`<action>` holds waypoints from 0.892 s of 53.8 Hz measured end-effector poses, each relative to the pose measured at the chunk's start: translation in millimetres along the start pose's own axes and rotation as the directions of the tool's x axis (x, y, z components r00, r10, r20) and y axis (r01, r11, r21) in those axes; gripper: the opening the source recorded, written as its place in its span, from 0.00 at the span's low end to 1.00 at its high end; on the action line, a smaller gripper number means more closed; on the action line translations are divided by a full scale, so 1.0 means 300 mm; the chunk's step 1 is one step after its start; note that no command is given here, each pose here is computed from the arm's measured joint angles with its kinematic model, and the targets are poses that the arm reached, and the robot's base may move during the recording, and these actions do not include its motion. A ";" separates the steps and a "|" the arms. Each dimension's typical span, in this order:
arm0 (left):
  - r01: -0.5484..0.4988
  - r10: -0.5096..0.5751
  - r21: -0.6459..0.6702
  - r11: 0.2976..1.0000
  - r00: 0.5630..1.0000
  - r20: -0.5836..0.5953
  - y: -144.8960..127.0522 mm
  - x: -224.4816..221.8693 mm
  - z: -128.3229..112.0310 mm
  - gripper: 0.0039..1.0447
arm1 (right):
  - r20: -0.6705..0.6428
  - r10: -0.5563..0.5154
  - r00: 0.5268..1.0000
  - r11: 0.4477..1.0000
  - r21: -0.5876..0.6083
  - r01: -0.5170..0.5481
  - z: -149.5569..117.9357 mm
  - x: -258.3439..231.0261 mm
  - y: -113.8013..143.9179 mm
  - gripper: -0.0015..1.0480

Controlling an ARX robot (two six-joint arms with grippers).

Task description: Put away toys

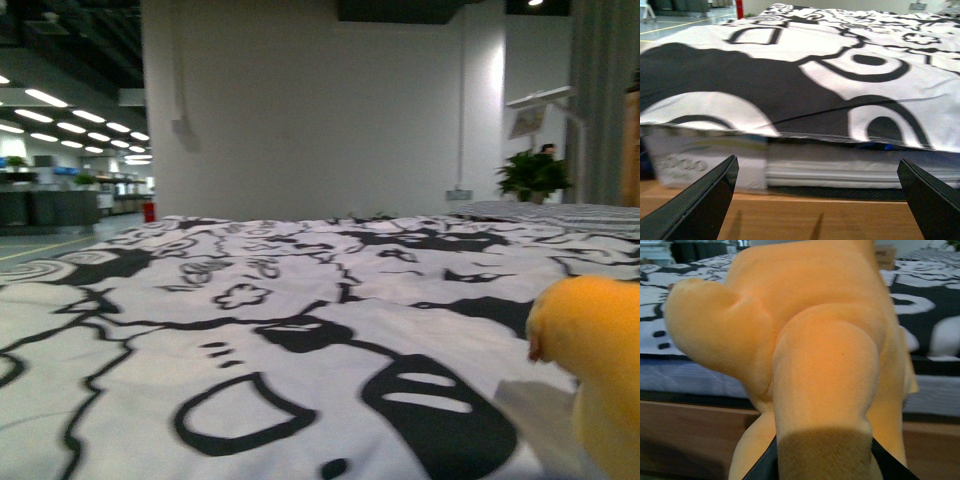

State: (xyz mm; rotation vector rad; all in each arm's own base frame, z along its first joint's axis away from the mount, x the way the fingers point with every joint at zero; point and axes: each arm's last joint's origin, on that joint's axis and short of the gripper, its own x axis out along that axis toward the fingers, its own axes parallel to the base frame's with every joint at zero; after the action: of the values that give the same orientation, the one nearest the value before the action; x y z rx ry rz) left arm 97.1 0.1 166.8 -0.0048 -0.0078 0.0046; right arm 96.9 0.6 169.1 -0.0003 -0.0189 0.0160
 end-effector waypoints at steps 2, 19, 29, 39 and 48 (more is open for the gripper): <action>0.002 -0.002 0.000 1.000 1.000 0.000 0.000 0.000 0.000 0.95 | -0.003 0.003 1.000 1.000 0.000 -0.003 -0.003 0.000 0.000 0.17; 0.005 -0.005 0.000 1.000 1.000 0.000 -0.001 0.000 0.000 0.95 | -0.016 -0.027 1.000 1.000 0.000 0.027 -0.007 0.001 -0.003 0.17; 0.005 -0.005 0.000 1.000 1.000 0.000 -0.001 0.000 0.000 0.95 | -0.015 -0.015 1.000 1.000 0.000 0.015 -0.007 0.001 -0.002 0.17; 0.005 -0.005 0.000 1.000 1.000 0.000 -0.001 0.000 0.000 0.95 | -0.015 -0.016 1.000 1.000 0.000 0.016 -0.007 0.001 -0.002 0.17; 0.005 -0.005 0.000 1.000 1.000 0.000 -0.001 0.000 0.000 0.95 | -0.016 -0.016 1.000 1.000 0.000 0.016 -0.007 0.001 -0.002 0.17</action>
State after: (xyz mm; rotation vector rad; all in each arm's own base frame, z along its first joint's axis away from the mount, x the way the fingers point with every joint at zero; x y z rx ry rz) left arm 97.1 -0.1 166.8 -0.0048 -0.0078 -0.0004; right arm 97.3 0.1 167.0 0.0002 -0.0032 -0.0004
